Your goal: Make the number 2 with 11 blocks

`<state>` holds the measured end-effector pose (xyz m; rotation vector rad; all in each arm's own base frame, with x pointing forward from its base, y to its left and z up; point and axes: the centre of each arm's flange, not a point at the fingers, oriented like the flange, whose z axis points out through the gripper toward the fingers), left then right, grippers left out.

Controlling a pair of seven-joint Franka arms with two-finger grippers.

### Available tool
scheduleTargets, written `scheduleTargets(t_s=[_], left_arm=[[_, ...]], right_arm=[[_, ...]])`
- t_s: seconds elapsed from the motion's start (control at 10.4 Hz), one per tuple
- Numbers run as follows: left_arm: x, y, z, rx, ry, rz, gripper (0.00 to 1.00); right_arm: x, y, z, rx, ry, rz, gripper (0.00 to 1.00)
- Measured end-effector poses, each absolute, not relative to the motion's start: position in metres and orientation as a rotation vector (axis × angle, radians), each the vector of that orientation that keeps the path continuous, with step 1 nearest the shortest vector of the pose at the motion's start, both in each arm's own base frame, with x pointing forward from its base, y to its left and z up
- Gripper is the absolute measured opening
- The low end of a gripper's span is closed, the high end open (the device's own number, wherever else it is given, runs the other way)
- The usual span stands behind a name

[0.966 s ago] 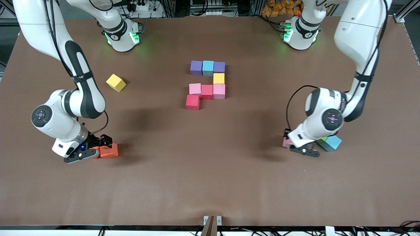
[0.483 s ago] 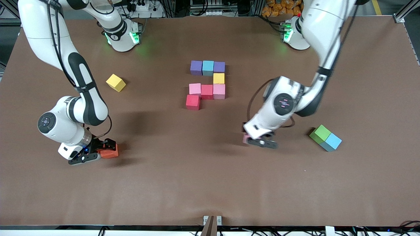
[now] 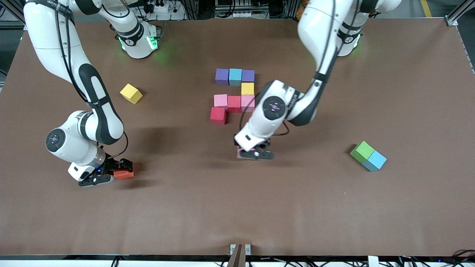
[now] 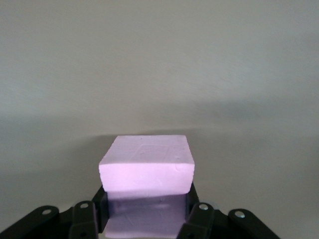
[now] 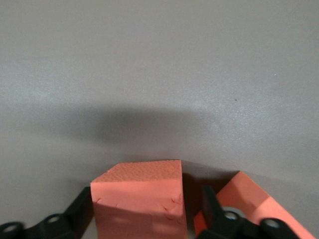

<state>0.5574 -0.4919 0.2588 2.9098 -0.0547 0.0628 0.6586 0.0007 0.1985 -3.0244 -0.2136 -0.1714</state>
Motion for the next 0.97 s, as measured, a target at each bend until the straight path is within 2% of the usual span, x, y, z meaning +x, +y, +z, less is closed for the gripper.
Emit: scheduleTargets(t_s=[0.1, 0.29, 0.77, 0.97], left_arm=[[0.547, -0.508, 0.257, 2.899, -0.043, 0.052, 0.59], [0.528, -0.534, 0.260, 2.864, -0.020, 0.024, 0.59], [0.495, -0.563, 0.244, 2.867, -0.052, -0.018, 0.59], [0.492, -0.566, 0.239, 2.843, -0.010, -0.060, 0.59]], right_arm=[[0.658, 0.001, 0.198, -3.024, -0.210, -0.168, 0.86], [0.659, 0.001, 0.200, -3.024, -0.205, -0.172, 0.60], [0.667, 0.024, 0.209, -3.010, -0.200, -0.193, 0.56], [0.670, 0.030, 0.217, -2.979, -0.133, -0.064, 0.56]])
